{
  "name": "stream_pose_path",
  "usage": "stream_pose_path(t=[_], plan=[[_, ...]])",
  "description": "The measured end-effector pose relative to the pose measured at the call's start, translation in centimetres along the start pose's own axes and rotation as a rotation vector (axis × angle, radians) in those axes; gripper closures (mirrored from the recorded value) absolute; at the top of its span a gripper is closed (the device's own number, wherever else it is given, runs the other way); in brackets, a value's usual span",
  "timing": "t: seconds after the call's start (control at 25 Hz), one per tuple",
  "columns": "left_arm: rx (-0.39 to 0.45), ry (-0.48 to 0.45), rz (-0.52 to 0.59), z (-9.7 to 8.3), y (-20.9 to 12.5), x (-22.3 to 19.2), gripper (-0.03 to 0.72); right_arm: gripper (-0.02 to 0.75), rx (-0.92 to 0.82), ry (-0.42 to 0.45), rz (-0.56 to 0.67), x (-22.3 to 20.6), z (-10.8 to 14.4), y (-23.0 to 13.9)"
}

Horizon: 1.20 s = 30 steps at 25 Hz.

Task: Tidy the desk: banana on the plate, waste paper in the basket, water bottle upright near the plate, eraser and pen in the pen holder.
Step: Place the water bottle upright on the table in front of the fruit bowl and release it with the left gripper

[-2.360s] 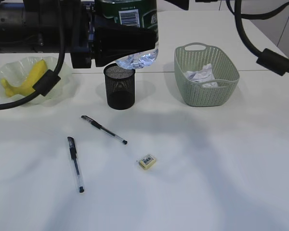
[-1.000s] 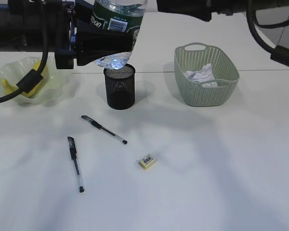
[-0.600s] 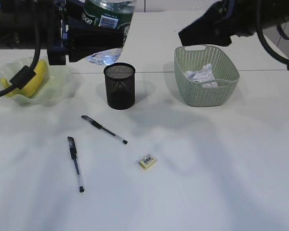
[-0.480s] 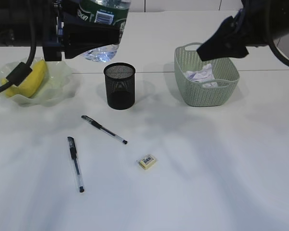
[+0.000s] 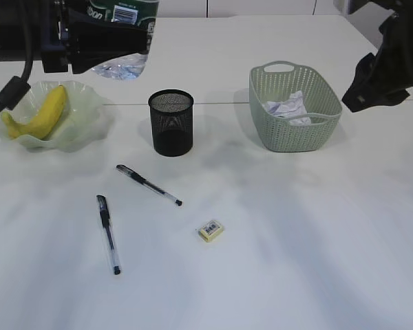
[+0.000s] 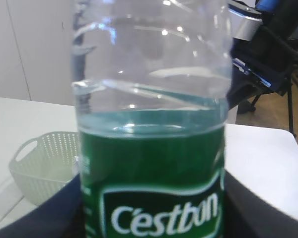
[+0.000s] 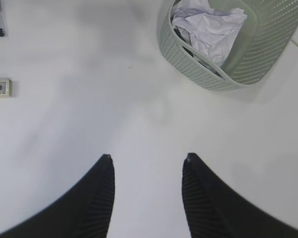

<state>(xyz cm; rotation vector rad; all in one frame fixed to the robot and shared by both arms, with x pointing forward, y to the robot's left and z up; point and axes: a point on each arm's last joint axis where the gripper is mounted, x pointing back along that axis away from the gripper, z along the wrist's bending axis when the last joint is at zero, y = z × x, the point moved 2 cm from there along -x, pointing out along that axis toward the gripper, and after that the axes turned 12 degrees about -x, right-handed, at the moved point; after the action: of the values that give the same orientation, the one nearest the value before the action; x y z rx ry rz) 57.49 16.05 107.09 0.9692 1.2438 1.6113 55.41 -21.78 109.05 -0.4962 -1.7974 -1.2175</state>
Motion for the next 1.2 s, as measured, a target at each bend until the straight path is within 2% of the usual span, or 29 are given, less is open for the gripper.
stream_pose_path(t=[0.24,0.48,0.6,0.76,1.0,1.2], plan=[[0.021,0.051,0.019,1.0,-0.8,1.6,0.282,0.403,0.006,-0.013,0.009,0.0,0.8,0.1],[0.109,0.150,0.084,1.2,-4.5,5.3,0.282,0.404,0.000,-0.013,0.018,0.0,0.8,0.0],[0.092,0.205,0.119,1.3,-5.8,7.1,0.282,0.404,0.000,-0.013,0.019,0.0,0.8,0.0],[0.029,0.238,0.135,1.6,-6.0,8.3,0.282,0.404,0.000,-0.012,0.021,0.0,0.8,0.0],[-0.043,0.234,0.143,1.7,-6.2,8.3,0.282,0.404,0.000,-0.012,0.023,0.0,0.8,0.0],[-0.039,0.217,0.167,1.9,-8.5,8.0,0.282,0.404,-0.002,-0.010,0.022,0.0,0.8,0.0]])
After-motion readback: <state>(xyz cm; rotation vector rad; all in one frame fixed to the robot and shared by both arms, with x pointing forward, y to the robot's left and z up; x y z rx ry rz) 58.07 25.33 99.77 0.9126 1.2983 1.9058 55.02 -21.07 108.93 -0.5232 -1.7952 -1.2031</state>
